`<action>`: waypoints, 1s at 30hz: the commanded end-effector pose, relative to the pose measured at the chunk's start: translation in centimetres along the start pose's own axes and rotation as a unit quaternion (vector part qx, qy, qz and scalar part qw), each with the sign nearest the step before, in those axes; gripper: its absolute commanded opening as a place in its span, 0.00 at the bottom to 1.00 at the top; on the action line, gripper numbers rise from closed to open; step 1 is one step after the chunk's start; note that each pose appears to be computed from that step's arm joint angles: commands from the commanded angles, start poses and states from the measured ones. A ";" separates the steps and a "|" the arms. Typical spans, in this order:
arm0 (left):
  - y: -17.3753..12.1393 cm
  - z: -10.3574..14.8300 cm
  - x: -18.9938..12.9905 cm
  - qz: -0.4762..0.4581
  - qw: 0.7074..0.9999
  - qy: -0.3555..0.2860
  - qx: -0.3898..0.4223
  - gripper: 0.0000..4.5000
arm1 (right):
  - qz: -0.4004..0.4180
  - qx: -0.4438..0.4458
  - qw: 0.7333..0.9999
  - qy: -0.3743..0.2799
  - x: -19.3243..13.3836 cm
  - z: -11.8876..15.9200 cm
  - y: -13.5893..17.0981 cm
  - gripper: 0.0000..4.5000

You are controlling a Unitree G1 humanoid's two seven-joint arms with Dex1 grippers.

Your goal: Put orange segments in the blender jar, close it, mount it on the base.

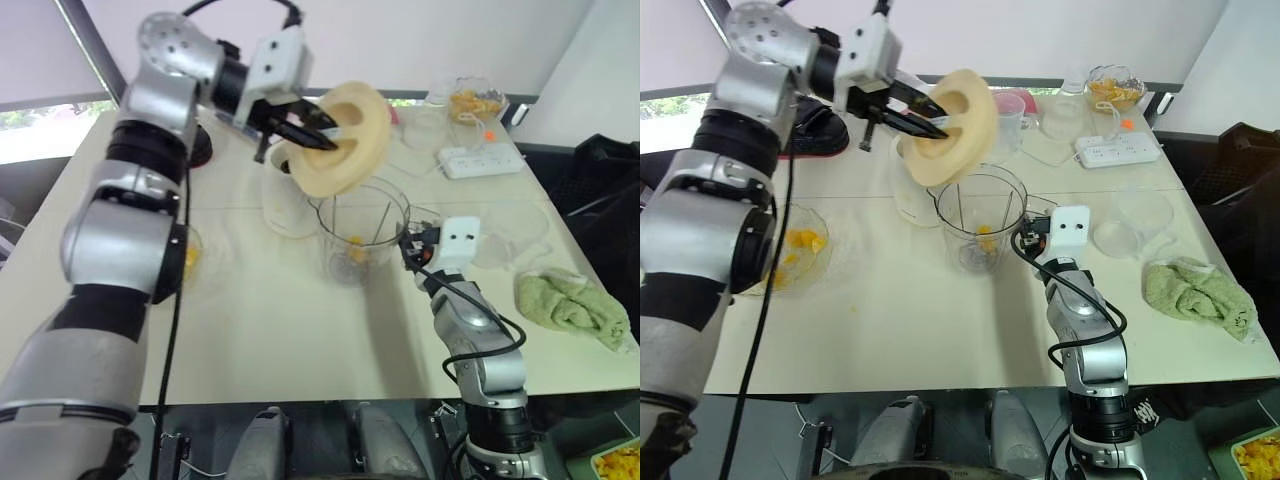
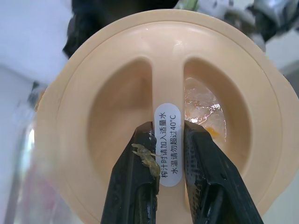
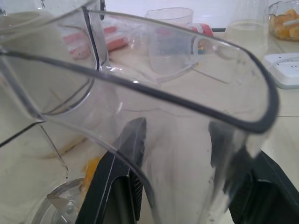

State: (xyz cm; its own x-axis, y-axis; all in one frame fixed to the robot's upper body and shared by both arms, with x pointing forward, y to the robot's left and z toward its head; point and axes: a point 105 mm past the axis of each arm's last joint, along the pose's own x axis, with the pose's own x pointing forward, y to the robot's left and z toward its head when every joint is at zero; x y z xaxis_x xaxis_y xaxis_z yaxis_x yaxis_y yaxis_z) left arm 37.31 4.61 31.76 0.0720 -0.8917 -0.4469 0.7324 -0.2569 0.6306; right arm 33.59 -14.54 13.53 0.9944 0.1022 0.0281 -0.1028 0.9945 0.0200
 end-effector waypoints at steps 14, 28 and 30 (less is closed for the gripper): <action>-0.1 0.8 3.1 -0.051 0.999 0.011 0.005 0.06 | -0.008 0.000 0.999 -0.033 0.4 1.4 0.4 0.23; -2.6 -1.5 6.0 -0.146 0.985 0.094 -0.009 0.06 | -0.018 -0.002 0.999 -0.041 0.2 1.3 0.3 0.23; -2.8 -1.6 6.2 -0.155 0.982 0.105 -0.008 0.06 | -0.026 0.000 0.999 -0.042 0.0 1.3 0.1 0.23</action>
State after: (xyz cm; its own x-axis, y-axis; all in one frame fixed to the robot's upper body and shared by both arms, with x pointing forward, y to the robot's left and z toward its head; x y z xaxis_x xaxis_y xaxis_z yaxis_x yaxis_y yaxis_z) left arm 36.86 0.47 26.37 -0.0268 -0.7109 -0.7027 0.7652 -0.4670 0.4432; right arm 33.90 -14.19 13.46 0.9962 0.0709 0.0512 -0.0717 0.9973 0.0140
